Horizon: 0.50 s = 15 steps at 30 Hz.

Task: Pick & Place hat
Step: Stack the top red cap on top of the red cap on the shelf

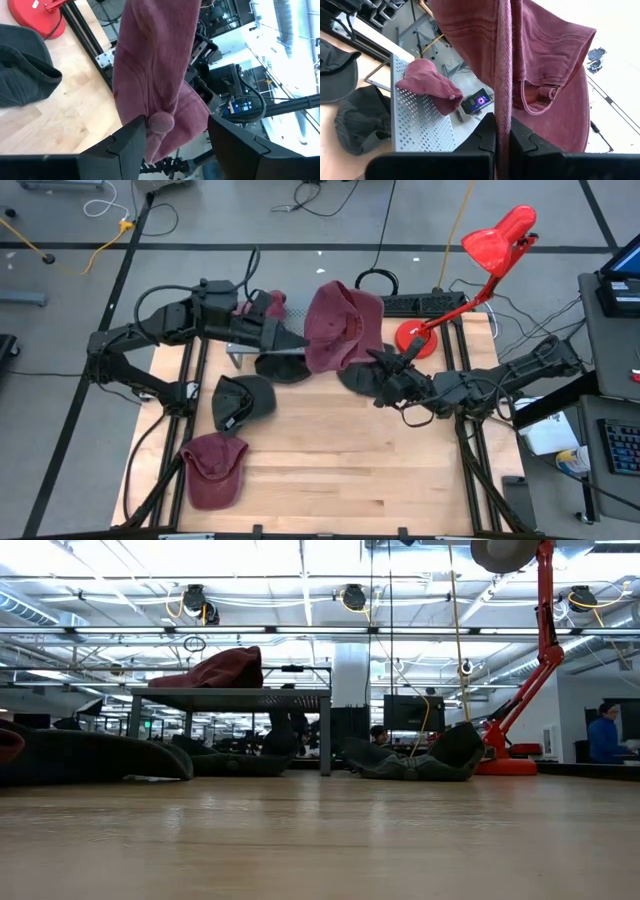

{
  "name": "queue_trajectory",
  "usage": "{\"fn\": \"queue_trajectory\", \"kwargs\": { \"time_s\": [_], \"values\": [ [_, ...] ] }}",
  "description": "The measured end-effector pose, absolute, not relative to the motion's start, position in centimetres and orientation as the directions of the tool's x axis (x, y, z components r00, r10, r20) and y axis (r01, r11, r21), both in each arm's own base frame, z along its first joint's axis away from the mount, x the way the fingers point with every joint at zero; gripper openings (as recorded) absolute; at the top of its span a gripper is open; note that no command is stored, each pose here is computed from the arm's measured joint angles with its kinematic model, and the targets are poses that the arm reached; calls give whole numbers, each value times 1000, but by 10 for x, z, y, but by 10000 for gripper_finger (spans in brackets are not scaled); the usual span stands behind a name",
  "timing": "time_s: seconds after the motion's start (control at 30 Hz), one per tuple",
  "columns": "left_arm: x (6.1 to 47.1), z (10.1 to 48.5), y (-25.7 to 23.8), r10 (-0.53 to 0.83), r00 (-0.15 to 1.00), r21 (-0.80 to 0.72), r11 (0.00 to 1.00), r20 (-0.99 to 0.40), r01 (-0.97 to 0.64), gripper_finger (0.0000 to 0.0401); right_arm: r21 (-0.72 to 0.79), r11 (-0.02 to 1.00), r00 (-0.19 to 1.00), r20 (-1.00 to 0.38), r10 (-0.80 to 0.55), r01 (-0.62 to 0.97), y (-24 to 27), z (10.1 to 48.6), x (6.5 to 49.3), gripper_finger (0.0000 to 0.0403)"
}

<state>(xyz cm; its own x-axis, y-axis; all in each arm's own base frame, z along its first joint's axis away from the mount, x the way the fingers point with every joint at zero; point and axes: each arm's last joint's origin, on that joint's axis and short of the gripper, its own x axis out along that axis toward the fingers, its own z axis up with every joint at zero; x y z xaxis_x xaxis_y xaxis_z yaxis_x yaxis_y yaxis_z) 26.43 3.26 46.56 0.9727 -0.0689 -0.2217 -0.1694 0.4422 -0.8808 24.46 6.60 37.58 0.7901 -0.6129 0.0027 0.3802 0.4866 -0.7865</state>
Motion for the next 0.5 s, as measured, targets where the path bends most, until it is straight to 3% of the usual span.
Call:
{"fn": "queue_trajectory", "kwargs": {
  "time_s": [0.27, 0.5],
  "values": [
    [264, 465, 34, -36, 974, -890, 414, -224, -190, 208, -783, 500, 808, 6, -589, 370, 67, 377, 244, 4],
    [264, 465, 34, -33, 973, -899, 390, -230, -200, 112, -778, 503, 807, 9, -590, 376, 66, 378, 243, 4]
  ]
}}
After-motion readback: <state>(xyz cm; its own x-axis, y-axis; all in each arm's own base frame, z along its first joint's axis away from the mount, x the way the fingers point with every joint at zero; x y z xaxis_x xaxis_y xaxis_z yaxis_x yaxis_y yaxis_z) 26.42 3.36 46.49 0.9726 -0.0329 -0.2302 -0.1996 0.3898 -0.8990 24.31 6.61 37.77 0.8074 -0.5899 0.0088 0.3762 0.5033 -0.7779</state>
